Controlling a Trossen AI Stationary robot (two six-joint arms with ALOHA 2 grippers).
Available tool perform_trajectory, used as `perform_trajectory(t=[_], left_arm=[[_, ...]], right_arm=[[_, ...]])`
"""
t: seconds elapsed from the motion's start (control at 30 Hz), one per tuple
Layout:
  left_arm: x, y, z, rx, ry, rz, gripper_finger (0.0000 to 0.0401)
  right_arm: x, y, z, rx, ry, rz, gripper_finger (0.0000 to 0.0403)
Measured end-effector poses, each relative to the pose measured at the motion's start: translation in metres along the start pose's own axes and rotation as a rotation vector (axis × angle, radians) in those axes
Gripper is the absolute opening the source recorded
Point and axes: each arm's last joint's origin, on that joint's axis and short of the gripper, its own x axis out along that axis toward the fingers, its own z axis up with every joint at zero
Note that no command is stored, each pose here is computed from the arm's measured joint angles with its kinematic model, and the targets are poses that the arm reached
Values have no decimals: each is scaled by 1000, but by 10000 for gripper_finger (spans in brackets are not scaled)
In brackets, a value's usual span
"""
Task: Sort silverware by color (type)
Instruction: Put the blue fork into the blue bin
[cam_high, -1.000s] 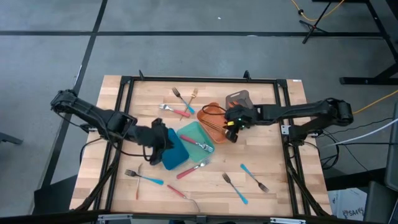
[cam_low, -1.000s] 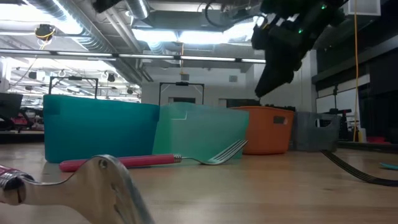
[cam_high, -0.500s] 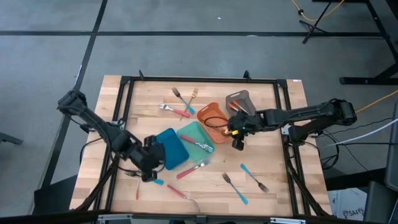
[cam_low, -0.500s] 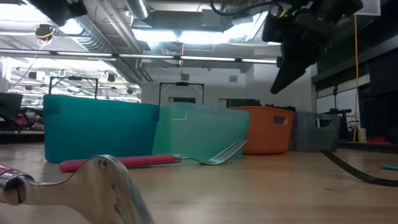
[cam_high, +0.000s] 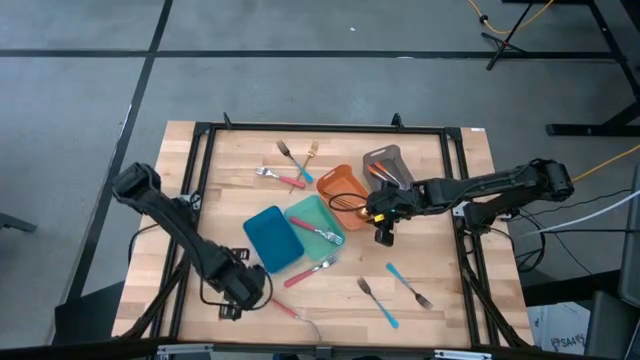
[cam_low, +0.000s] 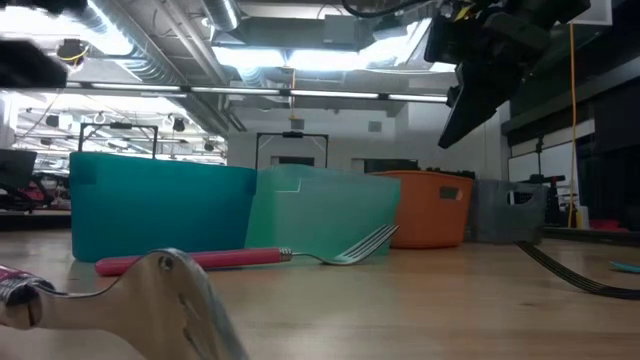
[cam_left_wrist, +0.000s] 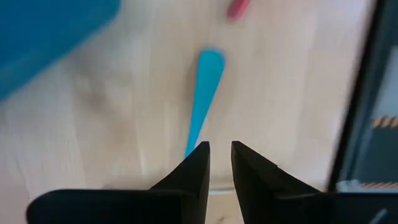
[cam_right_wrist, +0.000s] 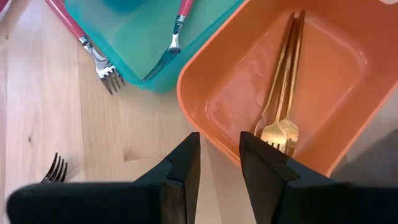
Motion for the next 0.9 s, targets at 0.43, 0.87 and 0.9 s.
perform_trajectory(t=[0.43, 0.87, 0.9], left_arm=[[24, -1, -13, 97, 174, 131, 60], [27, -9, -23, 139, 173, 142, 60], [28, -8, -24, 137, 177, 147, 60]], right_arm=[[0, 0, 0, 0, -1, 0, 105], [0, 0, 0, 0, 0, 0, 105], [0, 0, 0, 0, 0, 0, 105]])
